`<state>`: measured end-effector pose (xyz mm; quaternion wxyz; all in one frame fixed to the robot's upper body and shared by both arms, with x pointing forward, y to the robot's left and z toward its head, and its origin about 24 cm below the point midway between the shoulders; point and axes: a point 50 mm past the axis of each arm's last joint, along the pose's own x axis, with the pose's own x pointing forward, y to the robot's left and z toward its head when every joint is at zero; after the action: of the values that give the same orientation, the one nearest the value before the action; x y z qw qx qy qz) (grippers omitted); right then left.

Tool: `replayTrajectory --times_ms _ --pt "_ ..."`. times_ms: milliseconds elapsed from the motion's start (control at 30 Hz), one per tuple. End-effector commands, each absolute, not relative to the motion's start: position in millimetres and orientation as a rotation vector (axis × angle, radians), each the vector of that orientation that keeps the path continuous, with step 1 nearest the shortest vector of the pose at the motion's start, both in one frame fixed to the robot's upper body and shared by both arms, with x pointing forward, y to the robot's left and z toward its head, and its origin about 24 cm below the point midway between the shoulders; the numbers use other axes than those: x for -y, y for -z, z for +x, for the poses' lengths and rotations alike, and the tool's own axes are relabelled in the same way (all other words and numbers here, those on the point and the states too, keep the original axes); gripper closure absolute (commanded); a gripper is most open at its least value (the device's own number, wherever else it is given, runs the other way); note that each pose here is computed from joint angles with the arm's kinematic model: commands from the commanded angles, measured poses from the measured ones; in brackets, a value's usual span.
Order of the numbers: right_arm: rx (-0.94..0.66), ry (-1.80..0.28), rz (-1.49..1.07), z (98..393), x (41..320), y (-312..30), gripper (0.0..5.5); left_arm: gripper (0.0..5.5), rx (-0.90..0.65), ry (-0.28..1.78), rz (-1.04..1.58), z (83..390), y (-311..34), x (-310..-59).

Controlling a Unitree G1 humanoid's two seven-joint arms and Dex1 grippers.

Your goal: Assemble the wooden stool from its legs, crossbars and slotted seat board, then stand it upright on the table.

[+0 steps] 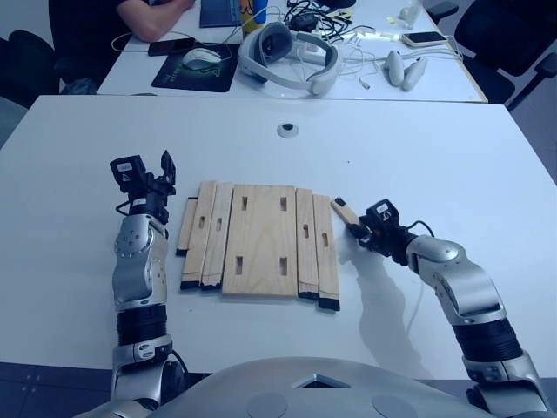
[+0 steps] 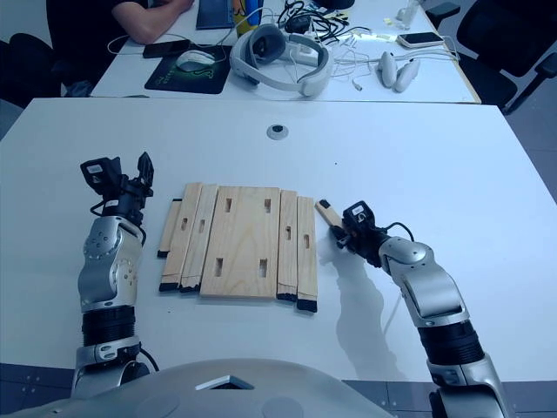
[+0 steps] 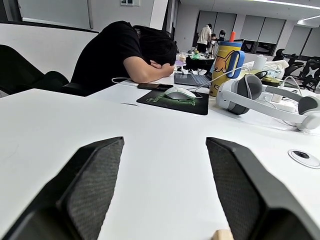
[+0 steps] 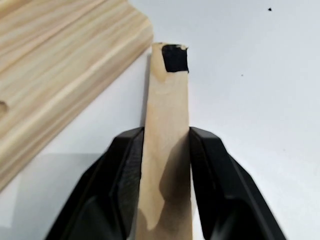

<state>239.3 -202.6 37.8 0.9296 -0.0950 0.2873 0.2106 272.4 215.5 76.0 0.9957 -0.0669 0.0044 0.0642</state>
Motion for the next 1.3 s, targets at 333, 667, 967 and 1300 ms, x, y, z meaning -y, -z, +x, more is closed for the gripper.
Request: replayTrajectory --times_ms 333,667,967,1300 --pt "-0.022 -0.791 0.062 270.8 112.4 -118.2 4.16 2.42 -0.046 0.356 -0.452 301.2 -166.5 -172.5" --pt "0.043 -0.737 0.022 268.9 103.2 -106.6 4.16 2.42 -0.248 0.46 -0.636 302.6 -160.8 -148.8" --pt "0.033 -0.755 0.031 268.4 91.9 -95.9 4.16 2.42 -0.314 0.58 -0.7 298.7 -155.0 -128.0" --pt "0.048 -0.794 0.063 264.1 83.2 -95.2 4.16 2.42 -0.342 0.598 -0.692 299.5 -147.8 -123.9"
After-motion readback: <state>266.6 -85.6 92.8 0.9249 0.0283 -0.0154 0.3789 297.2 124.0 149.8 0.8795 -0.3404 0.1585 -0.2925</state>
